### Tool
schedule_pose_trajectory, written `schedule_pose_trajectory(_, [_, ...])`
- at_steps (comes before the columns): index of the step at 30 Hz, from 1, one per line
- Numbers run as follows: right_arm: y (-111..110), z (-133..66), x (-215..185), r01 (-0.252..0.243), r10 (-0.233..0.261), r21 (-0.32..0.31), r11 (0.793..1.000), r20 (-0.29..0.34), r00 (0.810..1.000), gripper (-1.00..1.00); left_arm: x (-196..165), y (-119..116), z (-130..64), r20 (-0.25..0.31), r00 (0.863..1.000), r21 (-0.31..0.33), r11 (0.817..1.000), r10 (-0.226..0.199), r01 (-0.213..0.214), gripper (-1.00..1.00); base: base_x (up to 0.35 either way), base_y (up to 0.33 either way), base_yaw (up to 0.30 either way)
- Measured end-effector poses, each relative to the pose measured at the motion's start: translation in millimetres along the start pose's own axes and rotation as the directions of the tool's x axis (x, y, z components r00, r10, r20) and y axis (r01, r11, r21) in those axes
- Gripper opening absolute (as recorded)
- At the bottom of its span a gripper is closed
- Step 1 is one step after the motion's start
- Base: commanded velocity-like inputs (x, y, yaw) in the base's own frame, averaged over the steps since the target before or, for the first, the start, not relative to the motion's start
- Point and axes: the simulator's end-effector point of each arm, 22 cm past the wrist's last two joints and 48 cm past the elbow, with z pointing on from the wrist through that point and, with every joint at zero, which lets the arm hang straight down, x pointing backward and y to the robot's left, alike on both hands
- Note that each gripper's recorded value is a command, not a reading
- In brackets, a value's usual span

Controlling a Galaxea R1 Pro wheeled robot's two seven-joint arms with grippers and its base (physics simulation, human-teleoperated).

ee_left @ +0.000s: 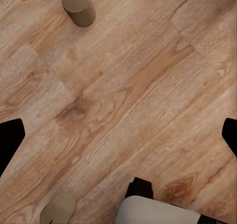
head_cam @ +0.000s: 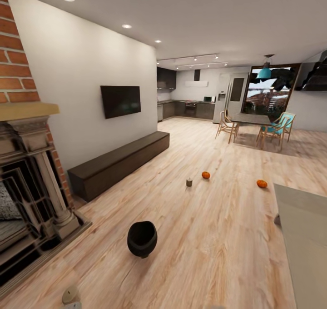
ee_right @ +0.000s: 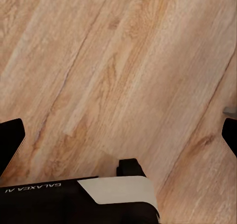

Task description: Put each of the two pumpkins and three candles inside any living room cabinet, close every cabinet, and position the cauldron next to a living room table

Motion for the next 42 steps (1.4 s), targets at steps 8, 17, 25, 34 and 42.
schedule_pose_trajectory(8, [0.0, 0.0, 0.2, 0.000, 0.000, 0.000, 1.000, -0.001, 1.000, 1.00, 0.1, -0.3, 0.0, 0.000, 1.000, 0.000, 1.000, 0.000, 0.000, 1.00, 0.331, 0.000, 0.000])
schedule_pose_trajectory(17, [0.0, 0.0, 0.2, 0.000, 0.000, 0.000, 1.000, -0.001, 1.000, 1.00, 0.2, -0.5, 0.0, 0.000, 1.000, 0.001, 1.000, 0.000, 0.000, 1.00, 0.331, 0.016, 0.000])
schedule_pose_trajectory(25, [-0.1, 0.0, 0.2, 0.000, 0.000, 0.000, 1.000, -0.001, 1.000, 1.00, 0.2, -0.4, 0.0, 0.000, 1.000, 0.000, 1.000, 0.000, 0.000, 1.00, 0.331, 0.056, 0.000])
schedule_pose_trajectory(34, [-0.1, 0.0, 0.2, 0.000, 0.000, 0.001, 1.000, -0.001, 1.000, 1.00, 0.2, -0.6, 0.0, 0.000, 1.000, 0.001, 1.000, 0.000, 0.000, 1.00, 0.331, 0.003, 0.000])
schedule_pose_trajectory(42, [-0.2, 0.0, 0.3, 0.000, 0.000, 0.001, 1.000, -0.001, 1.000, 1.00, 2.0, -1.1, 0.3, -0.004, 1.000, 0.001, 1.000, 0.001, -0.001, 1.00, 0.330, 0.000, 0.000])
